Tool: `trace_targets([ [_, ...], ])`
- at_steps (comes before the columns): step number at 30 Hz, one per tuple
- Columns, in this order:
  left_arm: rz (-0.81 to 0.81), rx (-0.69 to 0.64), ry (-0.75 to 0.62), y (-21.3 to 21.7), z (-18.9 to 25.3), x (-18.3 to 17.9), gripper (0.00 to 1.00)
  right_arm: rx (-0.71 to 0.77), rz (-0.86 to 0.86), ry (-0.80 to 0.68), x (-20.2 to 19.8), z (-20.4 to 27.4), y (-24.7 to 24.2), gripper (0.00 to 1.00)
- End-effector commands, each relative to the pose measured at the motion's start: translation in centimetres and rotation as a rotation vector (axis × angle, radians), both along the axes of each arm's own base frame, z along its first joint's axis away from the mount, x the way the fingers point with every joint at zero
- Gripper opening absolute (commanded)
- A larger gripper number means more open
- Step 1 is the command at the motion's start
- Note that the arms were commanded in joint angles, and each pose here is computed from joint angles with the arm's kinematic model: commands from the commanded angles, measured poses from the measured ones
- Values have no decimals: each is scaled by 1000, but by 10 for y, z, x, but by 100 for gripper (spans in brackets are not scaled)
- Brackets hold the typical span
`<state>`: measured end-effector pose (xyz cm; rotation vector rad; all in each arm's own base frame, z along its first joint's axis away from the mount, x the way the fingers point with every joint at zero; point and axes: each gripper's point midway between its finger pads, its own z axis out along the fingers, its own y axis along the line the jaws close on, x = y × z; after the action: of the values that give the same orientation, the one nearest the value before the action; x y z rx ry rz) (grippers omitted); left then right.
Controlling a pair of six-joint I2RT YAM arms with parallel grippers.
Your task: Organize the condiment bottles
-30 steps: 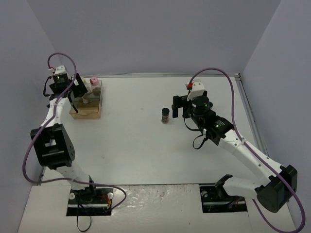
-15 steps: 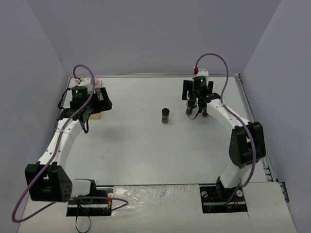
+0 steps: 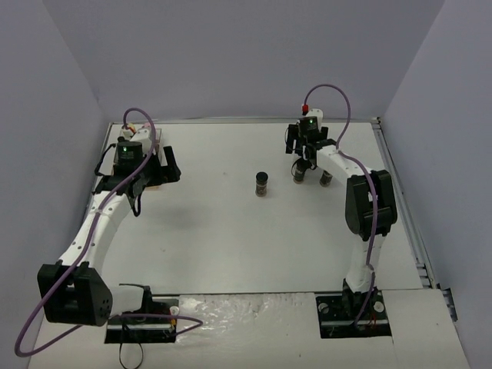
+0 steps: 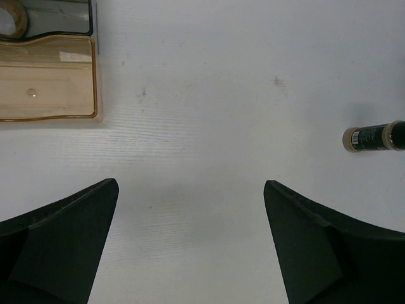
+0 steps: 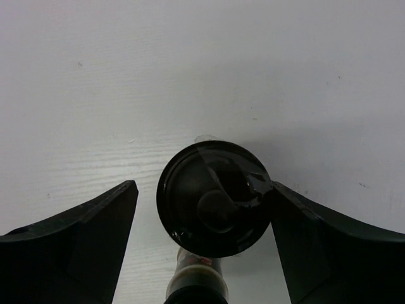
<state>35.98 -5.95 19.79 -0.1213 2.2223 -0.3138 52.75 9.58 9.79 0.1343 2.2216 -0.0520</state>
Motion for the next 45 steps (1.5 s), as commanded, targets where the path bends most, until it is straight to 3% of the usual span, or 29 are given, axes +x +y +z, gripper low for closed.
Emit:
trace_targets([
  [1, -5, 3, -98, 1, 32, 8, 97, 33, -25, -79, 22, 18, -5, 66],
  [3, -4, 5, -97, 1, 31, 8, 97, 27, -23, -76, 22, 17, -5, 60],
  [8, -4, 2, -96, 1, 32, 8, 97, 23, 37, -110, 25, 37, 4, 28],
  [14, 8, 17, -106, 5, 35, 7, 97, -21, 238, -237, 30, 102, 61, 0],
  [21, 48, 40, -113, 18, 36, 8, 97, 21, 578, -363, -10, 164, 183, 0],
  [28, 94, 40, -124, 30, 38, 9, 97, 87, 840, -346, -78, 161, 281, 0],
  [36, 79, 25, -137, 26, 39, 10, 97, 66, 953, -263, -120, 98, 323, 0],
  [45, 56, 3, -150, 21, 40, 12, 97, 55, 986, -208, -132, 49, 332, 5],
])
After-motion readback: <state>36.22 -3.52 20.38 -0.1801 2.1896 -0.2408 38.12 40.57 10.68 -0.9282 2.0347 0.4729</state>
